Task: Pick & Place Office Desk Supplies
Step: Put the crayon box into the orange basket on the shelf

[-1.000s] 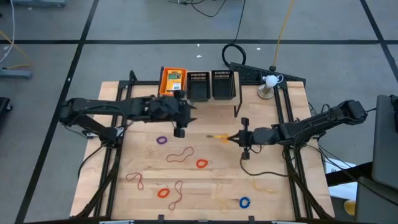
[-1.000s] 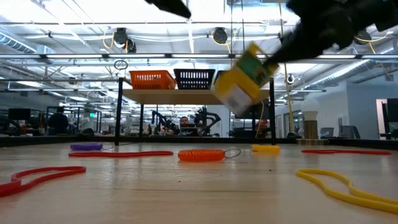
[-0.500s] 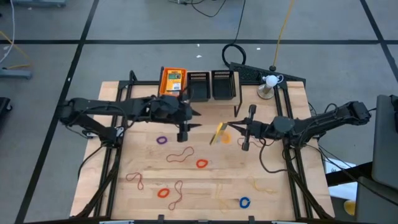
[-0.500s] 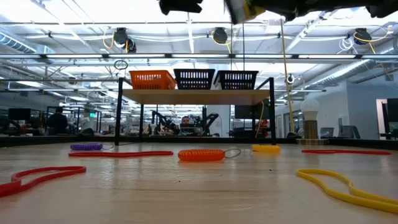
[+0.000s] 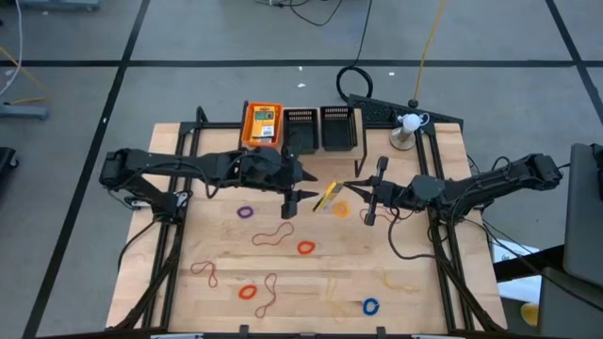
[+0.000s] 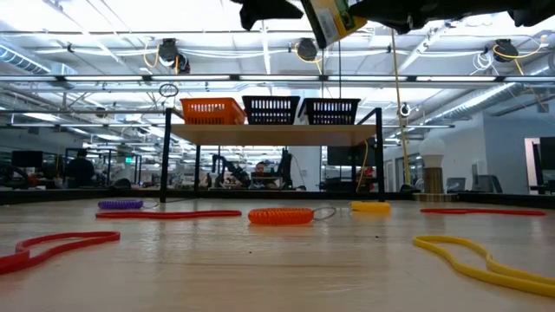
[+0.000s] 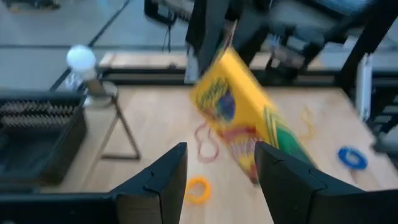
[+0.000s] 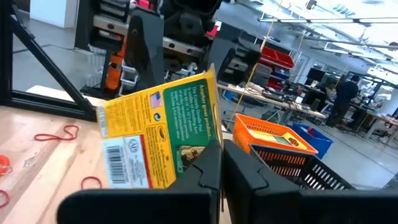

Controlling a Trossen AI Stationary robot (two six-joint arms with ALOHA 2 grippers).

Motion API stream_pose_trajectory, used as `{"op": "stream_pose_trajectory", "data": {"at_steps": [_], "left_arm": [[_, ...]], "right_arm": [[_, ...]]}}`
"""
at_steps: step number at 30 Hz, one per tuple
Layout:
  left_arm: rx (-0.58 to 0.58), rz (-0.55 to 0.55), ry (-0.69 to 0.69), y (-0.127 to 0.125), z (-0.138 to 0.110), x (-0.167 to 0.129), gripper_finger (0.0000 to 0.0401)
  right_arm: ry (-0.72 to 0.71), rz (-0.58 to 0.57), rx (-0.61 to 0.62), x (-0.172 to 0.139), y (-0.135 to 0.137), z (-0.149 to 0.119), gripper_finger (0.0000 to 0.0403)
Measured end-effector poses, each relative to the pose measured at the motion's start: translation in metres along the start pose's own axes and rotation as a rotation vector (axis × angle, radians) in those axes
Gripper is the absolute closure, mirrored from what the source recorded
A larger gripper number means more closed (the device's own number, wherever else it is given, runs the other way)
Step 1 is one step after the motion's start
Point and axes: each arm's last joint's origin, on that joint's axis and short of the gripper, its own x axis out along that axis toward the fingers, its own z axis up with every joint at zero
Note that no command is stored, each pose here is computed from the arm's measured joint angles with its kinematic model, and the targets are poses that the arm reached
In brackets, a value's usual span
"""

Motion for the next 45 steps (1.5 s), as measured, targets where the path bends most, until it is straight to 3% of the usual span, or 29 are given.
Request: {"op": "stream_pose_trajectory", "data": {"at_steps": [7,22,45], "left_arm": [[-0.008,-0.029,0.0,-0.006,-0.004,0.01,0.0217],[-0.047,-0.09,-0.063,-0.011,0.006,0.0,0.0217],[-0.062,-0.058,-0.072,-0.01,0.006,0.003,0.0217]], "right_arm": [[0.001,0.001,0.006,0.0,0.0,0.0,0.0403],[0.014,0.004,-0.006,0.0,0.0,-0.002,0.0403],[-0.024,-0.003,0.002,0.007,0.004,-0.002,0.0403]]}}
